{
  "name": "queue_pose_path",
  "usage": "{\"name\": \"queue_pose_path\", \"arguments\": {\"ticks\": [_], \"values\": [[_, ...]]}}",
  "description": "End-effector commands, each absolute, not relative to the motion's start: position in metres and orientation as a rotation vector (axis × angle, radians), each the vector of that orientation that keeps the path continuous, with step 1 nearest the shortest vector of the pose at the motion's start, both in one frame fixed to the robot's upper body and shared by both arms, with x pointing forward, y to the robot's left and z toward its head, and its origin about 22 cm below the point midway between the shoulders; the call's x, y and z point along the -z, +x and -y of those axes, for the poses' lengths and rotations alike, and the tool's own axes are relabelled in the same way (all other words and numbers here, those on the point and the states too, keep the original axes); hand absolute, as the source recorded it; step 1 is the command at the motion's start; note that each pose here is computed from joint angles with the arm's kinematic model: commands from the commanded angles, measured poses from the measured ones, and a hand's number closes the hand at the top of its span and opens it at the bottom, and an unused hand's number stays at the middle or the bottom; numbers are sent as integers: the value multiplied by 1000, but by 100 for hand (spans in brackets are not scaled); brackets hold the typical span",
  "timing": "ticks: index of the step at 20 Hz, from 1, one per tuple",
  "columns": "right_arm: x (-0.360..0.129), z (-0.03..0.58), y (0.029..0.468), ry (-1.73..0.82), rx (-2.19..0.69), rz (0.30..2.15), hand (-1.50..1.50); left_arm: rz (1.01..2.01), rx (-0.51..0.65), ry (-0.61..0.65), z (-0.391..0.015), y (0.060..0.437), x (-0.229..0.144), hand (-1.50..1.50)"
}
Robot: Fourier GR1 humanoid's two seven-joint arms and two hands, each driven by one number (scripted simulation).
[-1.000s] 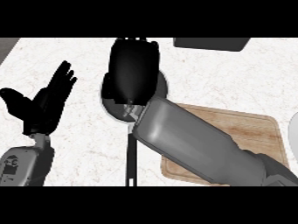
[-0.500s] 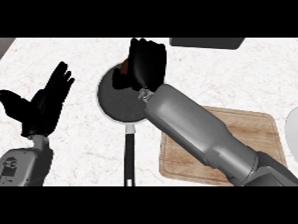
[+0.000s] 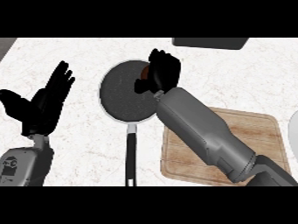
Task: Pick the cupcake from the cutting board and place it in the pan
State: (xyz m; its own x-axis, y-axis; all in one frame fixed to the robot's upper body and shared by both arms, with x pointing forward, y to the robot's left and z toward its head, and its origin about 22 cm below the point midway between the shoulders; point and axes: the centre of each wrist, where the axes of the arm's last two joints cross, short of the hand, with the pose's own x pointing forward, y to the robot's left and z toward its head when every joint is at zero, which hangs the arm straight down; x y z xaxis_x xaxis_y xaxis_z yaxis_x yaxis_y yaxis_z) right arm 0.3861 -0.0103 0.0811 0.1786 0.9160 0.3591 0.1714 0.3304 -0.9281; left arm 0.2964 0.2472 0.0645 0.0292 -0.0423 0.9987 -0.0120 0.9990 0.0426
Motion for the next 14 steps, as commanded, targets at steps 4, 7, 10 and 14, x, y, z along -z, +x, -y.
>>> {"name": "queue_pose_path", "arguments": {"ticks": [4,7,10,14], "values": [[-48,28,386,-980,-634,1252,-150,1544,13,30,-248,287,-60,0],[-60,22,388,-959,-568,1346,-150,1555,41,46,-259,297,-84,0],[-56,26,383,-886,-428,1485,-150,1547,11,60,-254,293,-61,0],[-52,34,369,-759,-201,1561,-150,1521,-31,83,-261,284,-52,0]]}}
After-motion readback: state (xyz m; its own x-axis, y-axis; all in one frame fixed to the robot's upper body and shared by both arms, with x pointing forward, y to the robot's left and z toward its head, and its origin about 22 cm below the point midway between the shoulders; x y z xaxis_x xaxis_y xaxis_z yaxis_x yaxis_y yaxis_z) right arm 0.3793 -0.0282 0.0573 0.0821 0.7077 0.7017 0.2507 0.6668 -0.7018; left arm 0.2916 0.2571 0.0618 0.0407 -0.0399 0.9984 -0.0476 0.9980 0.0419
